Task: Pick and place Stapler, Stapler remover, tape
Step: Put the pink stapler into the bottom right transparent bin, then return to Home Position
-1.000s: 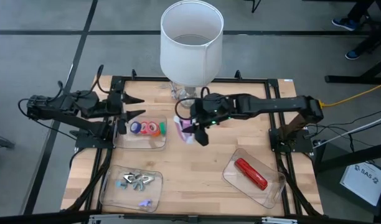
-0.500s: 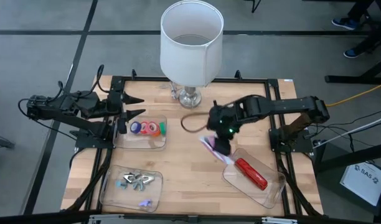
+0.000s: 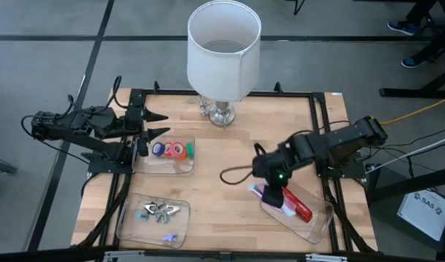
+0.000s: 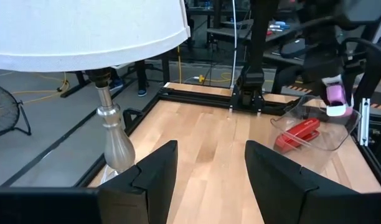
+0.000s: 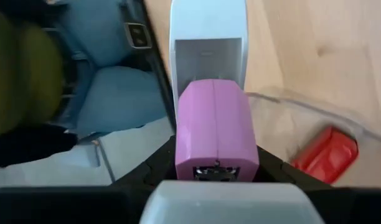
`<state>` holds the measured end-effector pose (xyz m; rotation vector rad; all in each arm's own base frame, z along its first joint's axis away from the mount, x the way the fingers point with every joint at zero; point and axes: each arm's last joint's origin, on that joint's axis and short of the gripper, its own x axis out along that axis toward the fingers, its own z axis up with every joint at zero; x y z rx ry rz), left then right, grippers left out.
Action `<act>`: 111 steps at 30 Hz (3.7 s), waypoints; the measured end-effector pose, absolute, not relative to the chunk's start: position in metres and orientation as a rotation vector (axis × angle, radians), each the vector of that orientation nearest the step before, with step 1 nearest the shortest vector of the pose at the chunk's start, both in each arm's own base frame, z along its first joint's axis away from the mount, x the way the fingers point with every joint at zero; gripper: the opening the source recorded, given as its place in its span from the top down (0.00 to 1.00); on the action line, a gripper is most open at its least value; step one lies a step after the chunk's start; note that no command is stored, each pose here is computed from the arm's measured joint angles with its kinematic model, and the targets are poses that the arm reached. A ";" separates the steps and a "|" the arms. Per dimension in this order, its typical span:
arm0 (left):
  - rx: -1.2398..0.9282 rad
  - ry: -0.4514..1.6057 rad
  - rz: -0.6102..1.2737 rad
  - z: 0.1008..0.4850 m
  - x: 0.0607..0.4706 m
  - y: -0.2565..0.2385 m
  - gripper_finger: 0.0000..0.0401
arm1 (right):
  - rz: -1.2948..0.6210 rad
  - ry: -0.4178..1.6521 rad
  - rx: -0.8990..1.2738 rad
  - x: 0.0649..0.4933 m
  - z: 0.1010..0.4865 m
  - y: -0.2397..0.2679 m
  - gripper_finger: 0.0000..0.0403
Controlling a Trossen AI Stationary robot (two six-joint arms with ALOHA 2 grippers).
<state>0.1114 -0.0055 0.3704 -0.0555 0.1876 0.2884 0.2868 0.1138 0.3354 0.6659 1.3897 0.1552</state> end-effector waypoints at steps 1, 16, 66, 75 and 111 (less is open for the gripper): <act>-0.054 0.188 0.288 0.370 0.111 -0.005 0.54 | 0.129 1.401 0.664 0.284 0.335 0.118 0.67; -0.033 0.224 0.247 0.367 0.113 -0.007 0.54 | -0.235 1.497 0.689 0.240 0.316 0.175 0.67; 0.015 0.206 0.300 0.369 0.113 -0.005 0.54 | -0.265 1.745 0.723 0.244 0.227 0.130 0.29; 0.028 0.209 0.297 0.369 0.113 -0.005 0.54 | -0.250 1.543 0.570 0.264 0.289 0.117 0.31; -0.033 -0.086 -0.105 0.238 0.071 -0.010 0.54 | 0.351 0.410 0.113 0.248 0.321 0.105 0.31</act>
